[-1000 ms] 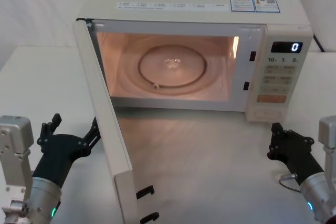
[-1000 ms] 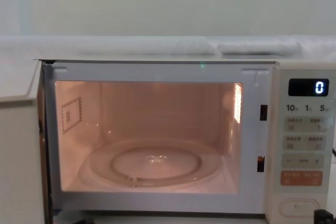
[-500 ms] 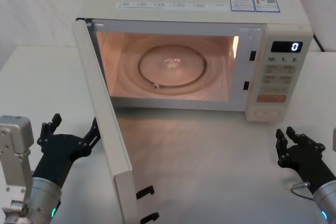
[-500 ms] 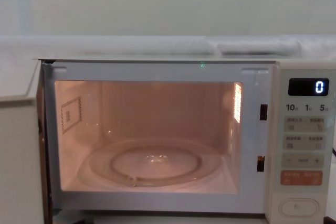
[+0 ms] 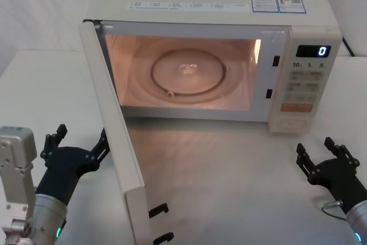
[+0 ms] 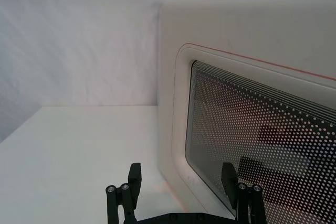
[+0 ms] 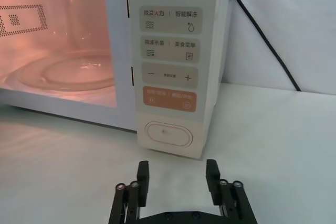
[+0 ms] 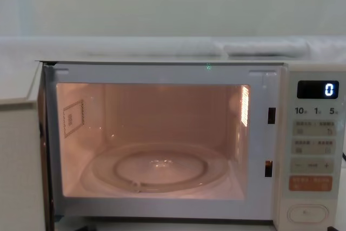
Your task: Press the button to open the microwave door with one hand; close the microwave door with the other hand.
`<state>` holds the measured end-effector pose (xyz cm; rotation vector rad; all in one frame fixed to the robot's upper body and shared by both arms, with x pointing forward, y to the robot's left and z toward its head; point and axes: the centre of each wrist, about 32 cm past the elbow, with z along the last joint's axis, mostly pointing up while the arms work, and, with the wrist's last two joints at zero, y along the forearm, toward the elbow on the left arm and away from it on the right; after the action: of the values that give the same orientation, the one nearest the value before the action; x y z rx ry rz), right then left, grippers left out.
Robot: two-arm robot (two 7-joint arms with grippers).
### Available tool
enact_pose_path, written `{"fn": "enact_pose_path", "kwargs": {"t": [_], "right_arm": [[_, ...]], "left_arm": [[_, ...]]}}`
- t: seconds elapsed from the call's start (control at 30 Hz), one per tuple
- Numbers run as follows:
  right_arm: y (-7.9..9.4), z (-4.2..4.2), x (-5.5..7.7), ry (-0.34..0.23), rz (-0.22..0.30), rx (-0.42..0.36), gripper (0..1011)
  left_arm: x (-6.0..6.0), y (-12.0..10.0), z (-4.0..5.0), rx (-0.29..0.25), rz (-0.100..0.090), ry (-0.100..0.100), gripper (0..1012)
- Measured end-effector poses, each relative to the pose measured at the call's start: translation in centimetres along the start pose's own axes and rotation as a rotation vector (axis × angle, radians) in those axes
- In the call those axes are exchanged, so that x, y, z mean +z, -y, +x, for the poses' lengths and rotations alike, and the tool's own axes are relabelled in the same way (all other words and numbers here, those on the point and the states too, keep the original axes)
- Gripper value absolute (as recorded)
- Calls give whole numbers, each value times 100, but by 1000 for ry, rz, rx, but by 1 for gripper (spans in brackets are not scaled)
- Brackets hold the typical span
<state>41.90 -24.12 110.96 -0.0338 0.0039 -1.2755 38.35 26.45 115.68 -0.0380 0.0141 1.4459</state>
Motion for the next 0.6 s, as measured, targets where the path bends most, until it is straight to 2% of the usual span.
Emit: {"fn": "enact_pose_path", "kwargs": {"t": [0.03, 0.07, 0.13, 0.17, 0.2, 0.23, 0.27, 0.43, 0.6], "right_arm": [[0, 0, 0, 0, 0, 0, 716], [0, 0, 0, 0, 0, 0, 716], [0, 1, 0, 0, 0, 0, 810], [0, 1, 0, 0, 0, 0, 810], [0, 0, 0, 0, 0, 0, 864], [0, 0, 0, 0, 0, 0, 874], [0, 0, 0, 0, 0, 0, 933], [0, -1, 0, 0, 0, 1, 1002], [0, -2, 0, 0, 0, 1, 1002]], "left_arm": [[0, 0, 0, 0, 0, 0, 1001], [0, 0, 0, 0, 0, 0, 1001], [0, 0, 0, 0, 0, 0, 1001], [0, 0, 0, 0, 0, 0, 1001], [0, 0, 0, 0, 0, 0, 1001], [0, 0, 0, 0, 0, 0, 1001], [0, 0, 0, 0, 0, 0, 1001], [0, 0, 0, 0, 0, 0, 1001], [0, 0, 0, 0, 0, 0, 1001]]}}
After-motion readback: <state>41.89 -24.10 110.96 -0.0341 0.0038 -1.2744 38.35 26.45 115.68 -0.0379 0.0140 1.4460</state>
